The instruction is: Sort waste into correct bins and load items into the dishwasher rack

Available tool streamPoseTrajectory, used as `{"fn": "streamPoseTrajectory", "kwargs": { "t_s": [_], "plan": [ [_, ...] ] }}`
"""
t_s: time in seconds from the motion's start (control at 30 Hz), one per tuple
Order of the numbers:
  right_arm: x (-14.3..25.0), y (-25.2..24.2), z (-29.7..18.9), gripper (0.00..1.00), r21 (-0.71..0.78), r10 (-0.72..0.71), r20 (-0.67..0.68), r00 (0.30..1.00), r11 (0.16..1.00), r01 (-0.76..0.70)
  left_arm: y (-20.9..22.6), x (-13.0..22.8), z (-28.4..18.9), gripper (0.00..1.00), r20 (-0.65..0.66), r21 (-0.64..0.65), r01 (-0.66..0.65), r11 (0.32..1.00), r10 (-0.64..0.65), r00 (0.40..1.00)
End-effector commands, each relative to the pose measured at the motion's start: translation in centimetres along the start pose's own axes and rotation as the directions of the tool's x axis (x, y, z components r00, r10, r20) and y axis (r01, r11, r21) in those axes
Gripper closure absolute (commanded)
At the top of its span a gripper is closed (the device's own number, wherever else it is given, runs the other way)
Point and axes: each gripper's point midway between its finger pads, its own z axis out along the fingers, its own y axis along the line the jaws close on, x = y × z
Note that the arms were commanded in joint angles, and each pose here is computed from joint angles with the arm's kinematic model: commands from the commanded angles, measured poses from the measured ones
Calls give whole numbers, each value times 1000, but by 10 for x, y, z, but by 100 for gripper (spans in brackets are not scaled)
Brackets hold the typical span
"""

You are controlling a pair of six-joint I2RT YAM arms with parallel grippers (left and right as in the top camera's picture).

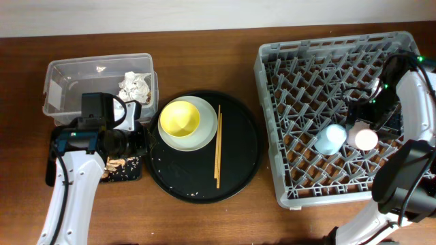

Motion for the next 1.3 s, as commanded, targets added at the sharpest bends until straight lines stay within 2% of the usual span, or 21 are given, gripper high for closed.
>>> {"fn": "streamPoseTrajectory", "kwargs": {
  "t_s": [0.0,0.1,0.17,0.3,0.53,0.87,0.9,0.97,1.1,1.27],
  "plan": [
    [1,0,3,20,-10,15,-12,1000,1000,-15,1,-1,-4,70,16,-6,-21,1000,22,1000],
    [3,-1,3,34,-5,15,-19,1000,1000,-15,1,-1,-4,70,16,-6,-21,1000,22,1000],
    [3,-1,3,49,-5,15,-18,1000,1000,-15,1,-1,-4,70,16,-6,-21,1000,22,1000],
    [7,-2,-3,62,-5,15,-33,999,1000,-15,1,-1,-4,70,16,-6,-21,1000,22,1000],
    [17,-1,-42,63,-14,14,-30,999,1000,-15,1,-1,-4,70,16,-7,-21,1000,22,1000],
    [20,7,-22,62,-59,13,-71,997,998,-17,1,-1,-4,70,15,-6,-21,1000,21,1000],
    [20,7,-19,60,-59,13,-70,997,998,-17,1,-1,-4,70,15,-6,-21,1000,21,1000],
    [19,7,-16,34,-59,13,-71,997,998,-17,1,-1,-4,70,15,-7,-21,1000,21,1000],
    [17,7,-15,5,-60,13,-64,998,998,-17,1,-1,-4,70,16,-6,-21,1000,22,1000],
    [16,9,-15,1,-69,13,-57,998,997,-17,1,-1,-4,70,16,-7,-21,1000,22,1000]
  ]
}}
